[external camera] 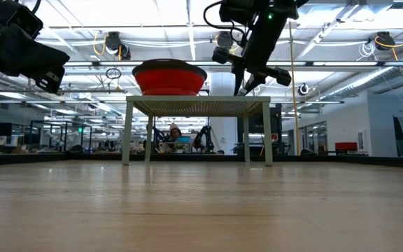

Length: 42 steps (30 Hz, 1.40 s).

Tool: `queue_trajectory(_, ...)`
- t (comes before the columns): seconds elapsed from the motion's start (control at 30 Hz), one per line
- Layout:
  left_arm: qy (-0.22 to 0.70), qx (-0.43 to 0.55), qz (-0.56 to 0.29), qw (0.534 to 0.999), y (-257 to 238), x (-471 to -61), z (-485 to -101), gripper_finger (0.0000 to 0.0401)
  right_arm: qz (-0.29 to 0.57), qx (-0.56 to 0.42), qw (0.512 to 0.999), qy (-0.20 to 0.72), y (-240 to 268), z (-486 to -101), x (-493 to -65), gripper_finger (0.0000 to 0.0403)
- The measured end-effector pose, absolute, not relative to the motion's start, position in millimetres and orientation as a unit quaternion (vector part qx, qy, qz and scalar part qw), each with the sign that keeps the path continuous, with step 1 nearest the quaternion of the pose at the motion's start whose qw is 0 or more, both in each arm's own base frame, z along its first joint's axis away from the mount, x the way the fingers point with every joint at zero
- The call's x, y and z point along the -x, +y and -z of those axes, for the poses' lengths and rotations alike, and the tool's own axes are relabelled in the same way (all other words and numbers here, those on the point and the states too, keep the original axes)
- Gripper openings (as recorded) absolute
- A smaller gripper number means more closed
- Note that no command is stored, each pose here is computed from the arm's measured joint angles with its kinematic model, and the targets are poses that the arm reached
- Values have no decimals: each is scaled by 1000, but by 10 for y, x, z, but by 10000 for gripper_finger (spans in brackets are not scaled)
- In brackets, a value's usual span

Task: Pick & Place Fruit
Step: Put the knife on the shelf

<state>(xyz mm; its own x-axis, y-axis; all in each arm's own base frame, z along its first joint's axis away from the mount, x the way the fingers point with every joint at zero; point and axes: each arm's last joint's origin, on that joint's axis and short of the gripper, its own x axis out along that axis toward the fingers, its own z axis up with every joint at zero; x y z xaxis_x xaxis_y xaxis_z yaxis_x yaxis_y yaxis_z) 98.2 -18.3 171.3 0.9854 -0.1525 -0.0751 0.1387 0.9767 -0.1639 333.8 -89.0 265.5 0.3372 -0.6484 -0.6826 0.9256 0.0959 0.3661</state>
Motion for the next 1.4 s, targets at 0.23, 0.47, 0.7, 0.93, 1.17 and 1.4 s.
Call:
queue_trajectory(0.23, 44, 80, 73, 993, -183, -982, -1713, 24, 546, -394, 716, 182, -950, -2654, -3324, 39)
queue_trajectory(0.47, 44, 80, 73, 993, -183, -982, -1713, 24, 548, -394, 716, 180, -988, -2657, -3318, 42)
queue_trajectory(0.7, 44, 80, 73, 993, -183, -982, -1713, 24, 548, -394, 716, 180, -987, -2657, -3319, 42)
queue_trajectory(0.93, 44, 80, 73, 993, -183, -982, -1713, 24, 547, -393, 717, 180, -987, -2658, -3320, 43)
queue_trajectory(1.17, 43, 80, 73, 993, -183, -982, -1714, 24, 537, -389, 728, 171, -994, -2681, -3351, 43)
queue_trajectory(1.4, 43, 81, 73, 993, -183, -982, -1714, 24, 535, -383, 732, 175, -995, -2682, -3352, 43)
